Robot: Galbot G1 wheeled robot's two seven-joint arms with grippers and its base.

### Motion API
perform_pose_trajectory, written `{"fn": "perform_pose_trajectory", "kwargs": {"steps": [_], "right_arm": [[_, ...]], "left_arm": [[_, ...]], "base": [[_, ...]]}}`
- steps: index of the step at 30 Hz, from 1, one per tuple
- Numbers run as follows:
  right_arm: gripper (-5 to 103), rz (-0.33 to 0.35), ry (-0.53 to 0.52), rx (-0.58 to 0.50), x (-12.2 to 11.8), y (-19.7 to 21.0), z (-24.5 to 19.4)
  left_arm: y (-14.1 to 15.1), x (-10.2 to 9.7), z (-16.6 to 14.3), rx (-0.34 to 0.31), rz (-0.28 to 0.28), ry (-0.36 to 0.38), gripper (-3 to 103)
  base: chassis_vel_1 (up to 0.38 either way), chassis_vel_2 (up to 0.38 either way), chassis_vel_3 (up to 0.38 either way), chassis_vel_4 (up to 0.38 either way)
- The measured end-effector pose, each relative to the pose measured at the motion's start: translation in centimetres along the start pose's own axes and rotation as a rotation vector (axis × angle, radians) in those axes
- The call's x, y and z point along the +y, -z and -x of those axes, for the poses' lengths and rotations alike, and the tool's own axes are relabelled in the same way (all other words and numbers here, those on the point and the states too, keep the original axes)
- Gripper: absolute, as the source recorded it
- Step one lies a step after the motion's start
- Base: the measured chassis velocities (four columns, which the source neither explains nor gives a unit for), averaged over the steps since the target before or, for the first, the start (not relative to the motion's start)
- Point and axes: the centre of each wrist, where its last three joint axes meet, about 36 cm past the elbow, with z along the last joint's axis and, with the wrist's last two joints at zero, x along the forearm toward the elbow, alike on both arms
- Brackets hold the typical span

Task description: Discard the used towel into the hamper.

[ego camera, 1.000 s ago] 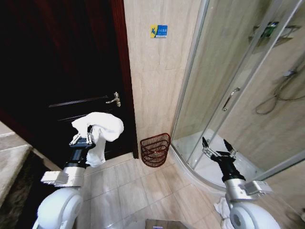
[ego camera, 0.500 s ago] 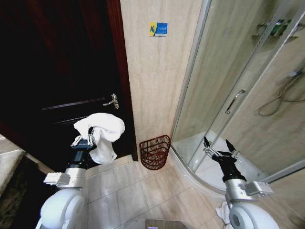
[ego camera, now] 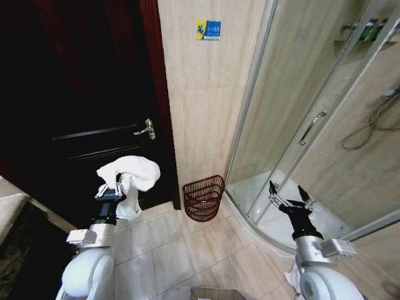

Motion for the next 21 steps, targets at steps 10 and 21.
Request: {"fn": "perform_pose_trajectory", "kwargs": {"steps": [10,21], "right_arm": [[100,-0.041,0.038,0.010,0.1,-2.8,-0.9],[100,-0.017,0.039,0.013,0.6,-2.7,-1.4]], "left_arm": [[-4.8,1.5,-0.1,0.097,-0.018,0.009,2],[-4.3,1.2,0.2,0.116,-0.010,-0.036,2]], "base": [[0.000,0.000,0.000,0.000],[0.000,0.000,0.000,0.000]]}}
